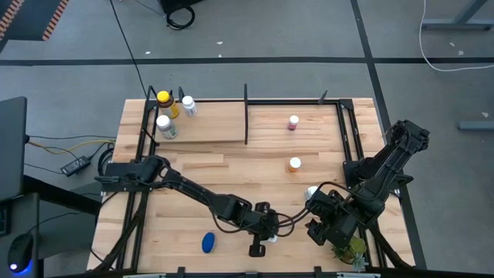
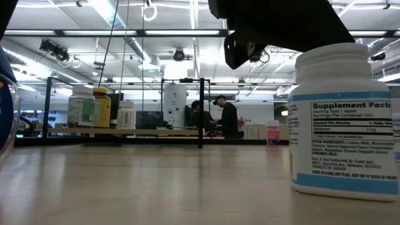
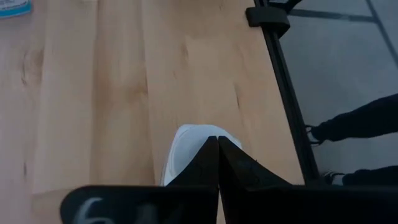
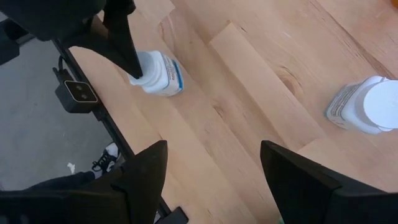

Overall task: Pick and place medicine bottles onto shelf by color
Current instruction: Put the white and blue medicine bottle on the shelf

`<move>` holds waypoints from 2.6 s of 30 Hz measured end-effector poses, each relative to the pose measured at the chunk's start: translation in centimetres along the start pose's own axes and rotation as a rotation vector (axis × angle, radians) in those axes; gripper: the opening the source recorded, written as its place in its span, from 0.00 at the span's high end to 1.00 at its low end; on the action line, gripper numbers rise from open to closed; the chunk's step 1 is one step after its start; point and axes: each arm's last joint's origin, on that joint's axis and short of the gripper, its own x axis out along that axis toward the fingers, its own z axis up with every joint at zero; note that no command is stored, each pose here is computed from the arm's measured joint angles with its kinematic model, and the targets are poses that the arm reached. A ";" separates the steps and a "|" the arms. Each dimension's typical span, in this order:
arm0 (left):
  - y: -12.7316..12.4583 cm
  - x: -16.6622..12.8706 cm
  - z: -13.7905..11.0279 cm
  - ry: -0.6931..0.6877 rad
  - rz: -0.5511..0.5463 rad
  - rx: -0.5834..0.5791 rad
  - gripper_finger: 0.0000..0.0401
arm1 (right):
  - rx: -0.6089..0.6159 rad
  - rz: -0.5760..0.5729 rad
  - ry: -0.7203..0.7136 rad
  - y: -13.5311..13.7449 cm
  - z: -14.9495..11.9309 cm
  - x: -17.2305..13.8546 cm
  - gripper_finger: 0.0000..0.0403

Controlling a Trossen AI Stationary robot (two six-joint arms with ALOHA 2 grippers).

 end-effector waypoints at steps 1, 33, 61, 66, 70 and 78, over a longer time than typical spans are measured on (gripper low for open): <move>0.0 0.0 -0.1 0.010 0.004 0.012 1.00 | 0.000 0.000 0.001 0.0 0.0 0.0 0.35; -0.2 -0.7 -1.1 0.117 0.070 0.047 1.00 | -0.002 0.001 0.001 0.0 0.0 0.0 0.35; 1.6 -4.3 -2.4 0.377 0.234 0.054 1.00 | -0.044 0.009 0.004 0.1 -0.9 -0.3 0.35; 1.8 -4.6 -2.6 0.400 0.261 0.060 1.00 | -0.050 0.008 0.000 0.0 -1.2 -0.4 0.35; 1.9 -4.7 -2.7 0.421 0.271 0.062 1.00 | -0.049 0.007 -0.003 0.0 -1.1 -0.4 0.35; 2.3 -5.4 -3.3 0.500 0.323 0.071 1.00 | -0.054 -0.006 -0.023 -0.1 -1.1 -0.4 0.35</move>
